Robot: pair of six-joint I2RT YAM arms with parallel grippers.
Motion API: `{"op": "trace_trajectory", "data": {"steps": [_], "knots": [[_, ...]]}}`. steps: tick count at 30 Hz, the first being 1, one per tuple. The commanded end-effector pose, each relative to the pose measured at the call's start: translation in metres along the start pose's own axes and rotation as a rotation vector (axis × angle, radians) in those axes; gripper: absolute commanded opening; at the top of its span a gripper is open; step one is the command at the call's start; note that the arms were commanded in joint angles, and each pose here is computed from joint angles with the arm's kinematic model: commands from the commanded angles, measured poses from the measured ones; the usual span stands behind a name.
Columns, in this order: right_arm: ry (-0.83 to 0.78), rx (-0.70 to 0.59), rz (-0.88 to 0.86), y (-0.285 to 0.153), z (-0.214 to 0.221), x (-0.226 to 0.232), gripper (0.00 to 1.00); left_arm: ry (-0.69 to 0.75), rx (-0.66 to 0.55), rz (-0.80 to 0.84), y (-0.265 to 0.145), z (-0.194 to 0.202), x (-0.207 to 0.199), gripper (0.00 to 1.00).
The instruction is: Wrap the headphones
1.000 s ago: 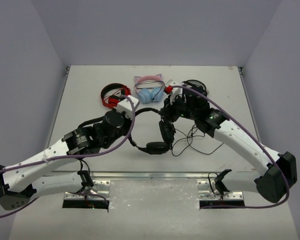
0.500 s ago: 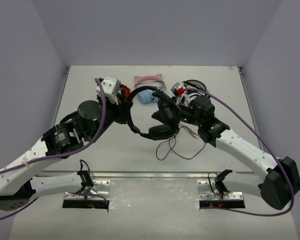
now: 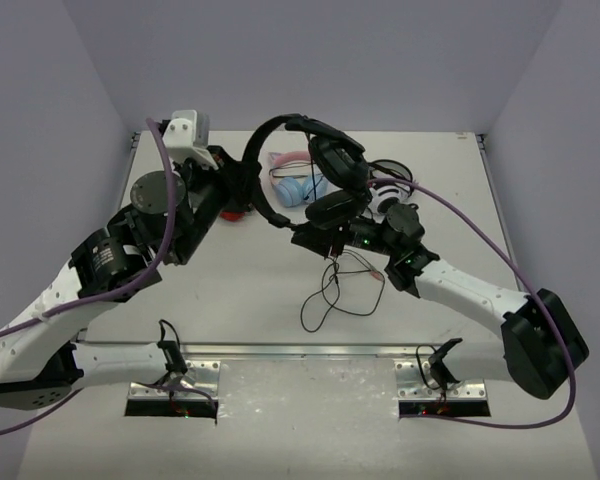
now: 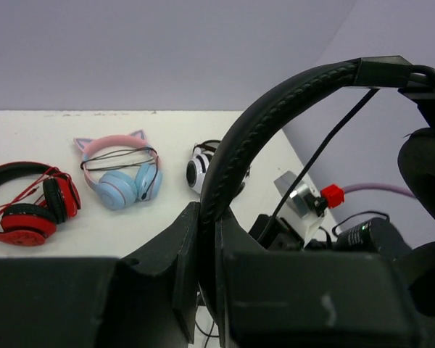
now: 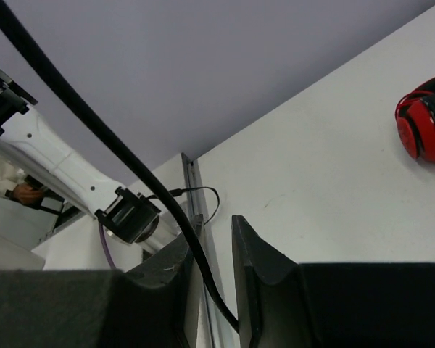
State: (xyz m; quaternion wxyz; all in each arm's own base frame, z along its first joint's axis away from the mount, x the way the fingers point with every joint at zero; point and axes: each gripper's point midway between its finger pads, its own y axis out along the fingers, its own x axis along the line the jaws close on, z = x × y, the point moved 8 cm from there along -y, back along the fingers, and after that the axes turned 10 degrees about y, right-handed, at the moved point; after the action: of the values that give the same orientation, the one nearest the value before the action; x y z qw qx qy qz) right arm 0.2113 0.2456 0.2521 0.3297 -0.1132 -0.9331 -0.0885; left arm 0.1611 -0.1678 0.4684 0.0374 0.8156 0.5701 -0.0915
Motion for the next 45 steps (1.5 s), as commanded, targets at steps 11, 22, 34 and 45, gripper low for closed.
{"op": "trace_trajectory", "data": {"steps": [11,22,34,45], "knots": [[0.024,-0.02,-0.172,-0.005,0.031,0.029,0.19,-0.186,-0.16,-0.422,0.023,-0.044,0.012,0.0],[-0.105,0.082,-0.088,-0.018,0.039,0.07,0.01,-0.125,-0.055,-0.736,0.089,-0.021,0.063,0.0],[-0.37,0.276,0.222,-0.018,-0.052,0.118,0.01,0.185,0.259,-0.825,0.103,0.101,0.085,0.0],[-0.905,0.236,0.741,-0.044,-0.124,0.091,0.01,0.274,0.526,-0.167,0.057,0.196,0.065,0.0]]}}
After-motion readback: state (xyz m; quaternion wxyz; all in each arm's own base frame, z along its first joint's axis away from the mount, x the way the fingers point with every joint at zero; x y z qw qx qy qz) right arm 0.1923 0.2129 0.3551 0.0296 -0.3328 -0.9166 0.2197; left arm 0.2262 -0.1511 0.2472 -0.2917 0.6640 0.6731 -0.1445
